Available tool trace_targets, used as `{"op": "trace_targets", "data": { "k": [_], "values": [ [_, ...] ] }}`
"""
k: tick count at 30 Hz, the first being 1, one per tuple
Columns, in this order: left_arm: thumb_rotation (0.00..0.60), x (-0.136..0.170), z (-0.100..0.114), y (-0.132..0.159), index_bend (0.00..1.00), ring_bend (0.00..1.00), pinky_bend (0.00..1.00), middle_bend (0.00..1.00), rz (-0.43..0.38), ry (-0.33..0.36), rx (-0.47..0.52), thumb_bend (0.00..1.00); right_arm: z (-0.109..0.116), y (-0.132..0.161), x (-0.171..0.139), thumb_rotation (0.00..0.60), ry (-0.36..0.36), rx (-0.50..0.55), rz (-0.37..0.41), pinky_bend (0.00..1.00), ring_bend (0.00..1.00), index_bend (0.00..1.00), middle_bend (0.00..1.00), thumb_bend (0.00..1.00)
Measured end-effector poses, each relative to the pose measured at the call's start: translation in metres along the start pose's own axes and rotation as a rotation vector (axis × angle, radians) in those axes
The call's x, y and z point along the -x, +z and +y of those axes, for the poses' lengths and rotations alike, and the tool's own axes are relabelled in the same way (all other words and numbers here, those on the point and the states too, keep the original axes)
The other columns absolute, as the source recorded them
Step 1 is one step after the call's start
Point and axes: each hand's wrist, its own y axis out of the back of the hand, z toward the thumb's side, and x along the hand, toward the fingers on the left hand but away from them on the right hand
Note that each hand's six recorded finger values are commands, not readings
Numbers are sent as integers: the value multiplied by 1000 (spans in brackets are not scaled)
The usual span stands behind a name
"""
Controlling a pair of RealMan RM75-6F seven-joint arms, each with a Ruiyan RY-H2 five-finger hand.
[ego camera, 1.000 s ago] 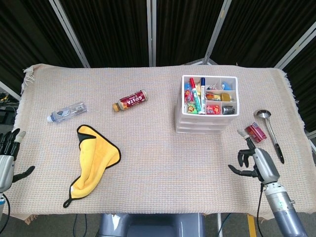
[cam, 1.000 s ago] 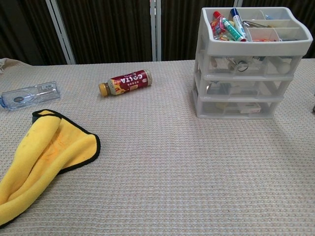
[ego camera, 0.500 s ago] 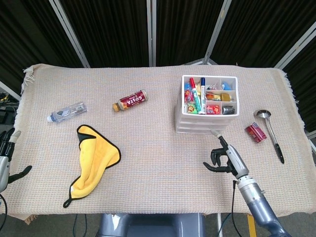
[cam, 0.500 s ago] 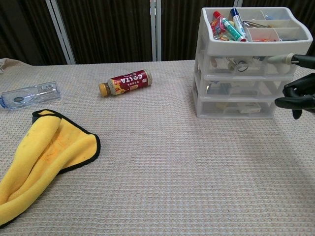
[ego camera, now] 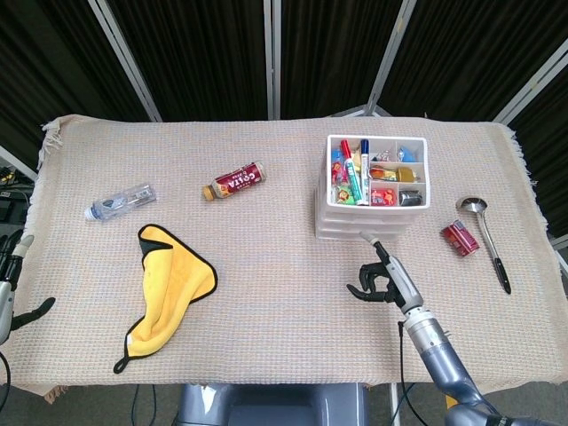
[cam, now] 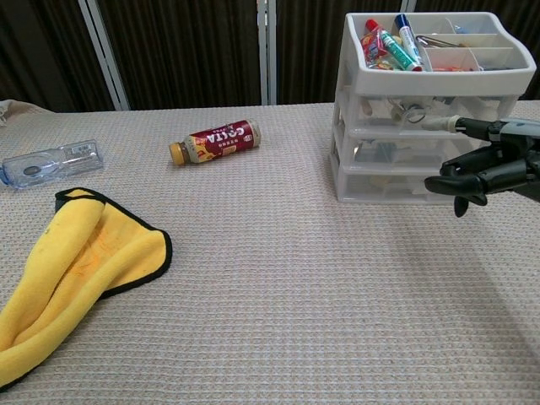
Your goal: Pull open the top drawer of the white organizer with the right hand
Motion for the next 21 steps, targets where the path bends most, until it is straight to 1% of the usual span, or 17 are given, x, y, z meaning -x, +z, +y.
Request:
{"op": "trace_targets", "data": {
  "k": [4, 14, 21],
  "values": [
    [600, 0, 0, -1, 0, 0, 0, 0, 5, -3, 8, 49, 0, -5, 6, 600, -14, 23, -15, 574, 778, 69, 752, 191],
    [600, 1, -2, 1, 0, 0, 0, 0, 1, -18, -2, 51, -5, -6, 24, 600, -54, 97, 0, 571, 778, 39, 747, 198],
    [600, 2, -2, 3, 0, 0, 0, 0, -3, -21, -1, 51, -7, -10, 34, 600, -73, 115, -7, 570, 778, 33, 747, 198]
  ]
}}
